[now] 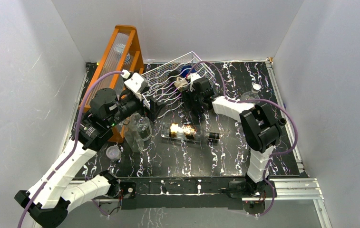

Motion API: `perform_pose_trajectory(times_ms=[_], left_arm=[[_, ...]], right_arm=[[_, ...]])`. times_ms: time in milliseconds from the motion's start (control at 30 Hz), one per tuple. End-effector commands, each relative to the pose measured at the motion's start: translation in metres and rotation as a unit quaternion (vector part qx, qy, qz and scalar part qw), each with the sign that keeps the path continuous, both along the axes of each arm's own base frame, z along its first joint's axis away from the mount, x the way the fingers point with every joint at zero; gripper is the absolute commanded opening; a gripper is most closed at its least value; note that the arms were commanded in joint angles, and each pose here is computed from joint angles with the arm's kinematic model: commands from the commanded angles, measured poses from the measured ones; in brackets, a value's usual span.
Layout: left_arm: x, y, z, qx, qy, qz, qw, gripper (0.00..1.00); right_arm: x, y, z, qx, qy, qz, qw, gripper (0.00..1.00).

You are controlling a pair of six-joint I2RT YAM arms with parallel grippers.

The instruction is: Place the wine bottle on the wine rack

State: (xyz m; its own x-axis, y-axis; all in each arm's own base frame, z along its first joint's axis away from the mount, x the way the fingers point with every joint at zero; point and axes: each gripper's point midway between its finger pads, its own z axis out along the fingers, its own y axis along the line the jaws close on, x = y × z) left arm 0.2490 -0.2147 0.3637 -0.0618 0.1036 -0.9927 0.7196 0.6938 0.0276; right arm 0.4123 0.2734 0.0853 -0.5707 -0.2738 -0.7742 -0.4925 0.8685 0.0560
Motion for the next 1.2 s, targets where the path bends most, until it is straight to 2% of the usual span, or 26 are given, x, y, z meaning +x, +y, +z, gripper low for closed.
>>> perform_pose_trajectory(times_ms=[0,167,300,367,500,600,900,1067,1167], left_arm=[[-0.004,0.007,0.024,-0.024,-0.016,0.011,1.0,0.98],[-0.005,0.009,0.025,-0.026,-0.017,0.017,0.999,0.98],[-0.011,0.005,0.024,-0.027,-0.017,-0.004,0.999,0.98],[-0.015,0.004,0.023,-0.026,-0.017,-0.014,0.999,0.98],[-0.014,0.005,0.022,-0.03,-0.02,-0.009,0.999,0.98],[-0.016,0.004,0.024,-0.037,-0.021,-0.013,0.999,0.98],[-0.033,-0.008,0.027,-0.056,-0.006,-0.065,0.996,0.98],[-0.038,-0.009,0.027,-0.06,-0.008,-0.076,0.995,0.98],[-0.042,-0.009,0.026,-0.058,-0.008,-0.083,0.995,0.98]], right_arm=[[-0.009,-0.002,0.063,0.045,-0.046,-0.009,0.998,0.91],[-0.032,-0.023,0.074,0.039,-0.03,-0.032,0.998,0.92],[-0.062,-0.05,0.065,0.01,0.018,-0.062,0.998,0.91],[-0.079,-0.067,0.055,-0.008,0.044,-0.088,0.995,0.87],[-0.109,-0.095,0.034,-0.034,0.088,-0.136,0.986,0.73],[-0.129,-0.106,0.021,-0.048,0.119,-0.141,0.982,0.7],[-0.171,-0.109,0.022,-0.035,0.166,-0.097,0.981,0.84],[-0.162,-0.113,0.019,-0.031,0.151,-0.129,0.98,0.83],[-0.16,-0.107,0.019,-0.034,0.157,-0.111,0.981,0.81]])
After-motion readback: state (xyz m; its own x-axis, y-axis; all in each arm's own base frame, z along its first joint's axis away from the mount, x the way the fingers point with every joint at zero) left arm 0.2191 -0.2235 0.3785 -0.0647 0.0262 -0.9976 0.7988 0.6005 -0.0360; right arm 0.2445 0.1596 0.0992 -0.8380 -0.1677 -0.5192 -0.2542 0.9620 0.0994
